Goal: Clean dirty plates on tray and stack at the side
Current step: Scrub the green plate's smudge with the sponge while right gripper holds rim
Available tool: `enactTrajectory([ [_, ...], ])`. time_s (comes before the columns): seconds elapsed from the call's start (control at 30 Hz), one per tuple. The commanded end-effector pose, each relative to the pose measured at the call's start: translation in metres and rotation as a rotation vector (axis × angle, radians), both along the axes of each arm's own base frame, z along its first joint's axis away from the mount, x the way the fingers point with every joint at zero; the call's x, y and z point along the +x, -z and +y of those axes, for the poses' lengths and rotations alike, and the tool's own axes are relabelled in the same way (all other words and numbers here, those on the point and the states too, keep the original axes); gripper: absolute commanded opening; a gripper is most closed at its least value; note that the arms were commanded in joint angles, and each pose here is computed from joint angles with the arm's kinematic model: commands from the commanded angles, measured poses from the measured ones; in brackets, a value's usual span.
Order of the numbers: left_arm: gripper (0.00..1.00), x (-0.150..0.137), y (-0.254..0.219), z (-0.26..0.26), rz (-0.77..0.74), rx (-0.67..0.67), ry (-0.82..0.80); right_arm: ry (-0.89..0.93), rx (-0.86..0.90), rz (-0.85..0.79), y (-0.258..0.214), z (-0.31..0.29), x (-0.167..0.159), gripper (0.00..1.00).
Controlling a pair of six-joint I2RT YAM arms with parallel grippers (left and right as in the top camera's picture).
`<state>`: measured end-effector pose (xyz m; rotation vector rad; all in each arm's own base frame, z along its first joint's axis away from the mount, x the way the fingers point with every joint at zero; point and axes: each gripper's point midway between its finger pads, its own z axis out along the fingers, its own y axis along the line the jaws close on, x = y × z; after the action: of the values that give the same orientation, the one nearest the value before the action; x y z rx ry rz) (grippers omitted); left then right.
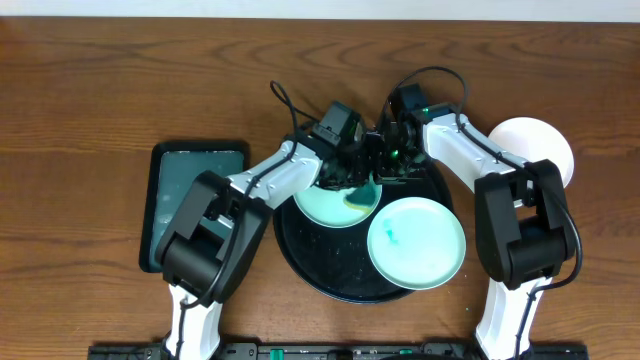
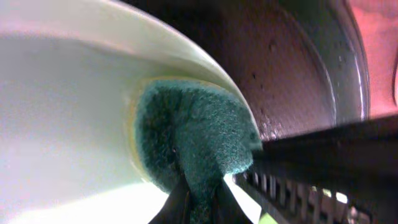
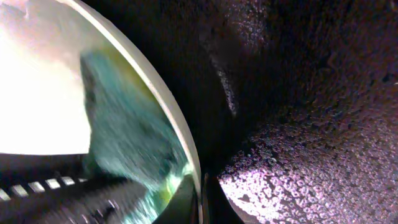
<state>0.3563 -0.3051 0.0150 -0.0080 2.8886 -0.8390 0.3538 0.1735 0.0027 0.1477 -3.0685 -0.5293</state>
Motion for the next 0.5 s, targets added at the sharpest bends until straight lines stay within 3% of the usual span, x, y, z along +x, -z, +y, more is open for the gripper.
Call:
enactTrajectory([
  [0.0,0.07,0.057,0.035,0.078,-0.112,0.241,-0.235,0.003,-0.038,0.016,0.007,-0.006,-0.005,0.01],
  [0.23,0.07,0.082,0.034,0.121,-0.131,0.266,-0.339,0.017,-0.038,0.019,0.007,-0.008,-0.004,0.01],
  [0.47,0.07,0.075,0.037,0.177,-0.129,0.485,-0.354,0.016,-0.038,0.017,0.007,-0.008,-0.003,0.01],
])
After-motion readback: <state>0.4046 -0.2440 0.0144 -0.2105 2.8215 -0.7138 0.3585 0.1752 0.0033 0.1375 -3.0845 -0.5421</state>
